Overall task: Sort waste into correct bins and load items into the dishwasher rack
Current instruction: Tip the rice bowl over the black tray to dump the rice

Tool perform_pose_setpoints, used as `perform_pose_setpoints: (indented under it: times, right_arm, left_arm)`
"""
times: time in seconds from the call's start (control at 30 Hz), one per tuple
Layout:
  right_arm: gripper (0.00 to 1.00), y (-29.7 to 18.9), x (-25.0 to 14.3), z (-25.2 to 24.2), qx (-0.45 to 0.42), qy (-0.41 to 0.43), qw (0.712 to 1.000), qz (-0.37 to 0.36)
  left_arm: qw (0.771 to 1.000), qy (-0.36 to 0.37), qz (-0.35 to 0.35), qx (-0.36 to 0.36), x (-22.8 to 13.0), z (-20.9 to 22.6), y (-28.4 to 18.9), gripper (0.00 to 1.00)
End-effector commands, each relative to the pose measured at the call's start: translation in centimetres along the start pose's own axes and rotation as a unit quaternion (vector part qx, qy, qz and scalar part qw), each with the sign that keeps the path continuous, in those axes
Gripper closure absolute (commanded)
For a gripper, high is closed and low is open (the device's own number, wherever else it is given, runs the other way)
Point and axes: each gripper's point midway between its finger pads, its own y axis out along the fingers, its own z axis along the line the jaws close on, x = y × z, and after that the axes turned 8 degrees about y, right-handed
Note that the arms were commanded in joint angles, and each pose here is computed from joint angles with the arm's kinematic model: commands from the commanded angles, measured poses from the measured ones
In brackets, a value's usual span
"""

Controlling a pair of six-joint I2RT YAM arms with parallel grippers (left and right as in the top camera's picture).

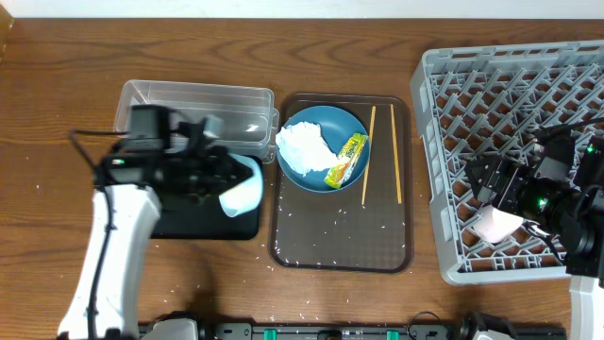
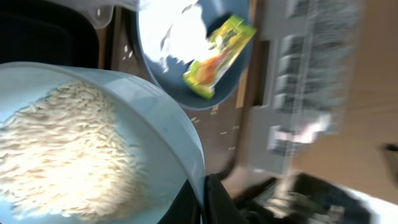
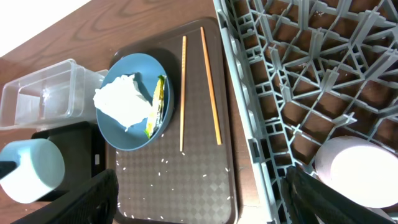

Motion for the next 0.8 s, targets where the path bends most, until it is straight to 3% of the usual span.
perform_pose_setpoints:
  times: [0.0,0.2,0.3,0.43,0.77]
  right_arm:
    - [0.18,0.0,0.0,0.3,0.002,0.0,1.0,0.0]
    - [0.18,0.0,0.0,0.3,0.002,0.006,1.0,0.0]
    - [0.18,0.0,0.0,0.3,0.002,0.01,1.0,0.0]
    - [0.18,0.0,0.0,0.3,0.002,0.01,1.0,-0.001]
    - [0.18,0.0,0.0,0.3,0.002,0.01,1.0,0.0]
  left_arm:
    - [0.986,0.013,-0.015,-0.164,0.4,-1.4,-1.5,0.94]
    - [0.968,-0.032,-0.048,-0.246,1.4,2.2,-1.6,0.94]
    - [0.947,-0.056,-0.07,-0.31,1.8,2.7,-1.9,0.94]
    - [0.943,-0.101,-0.062,-0.312,1.9,4.4,-1.1,0.94]
    - [0.942,-0.104,-0.062,-0.312,1.9,4.4,-1.2,0.94]
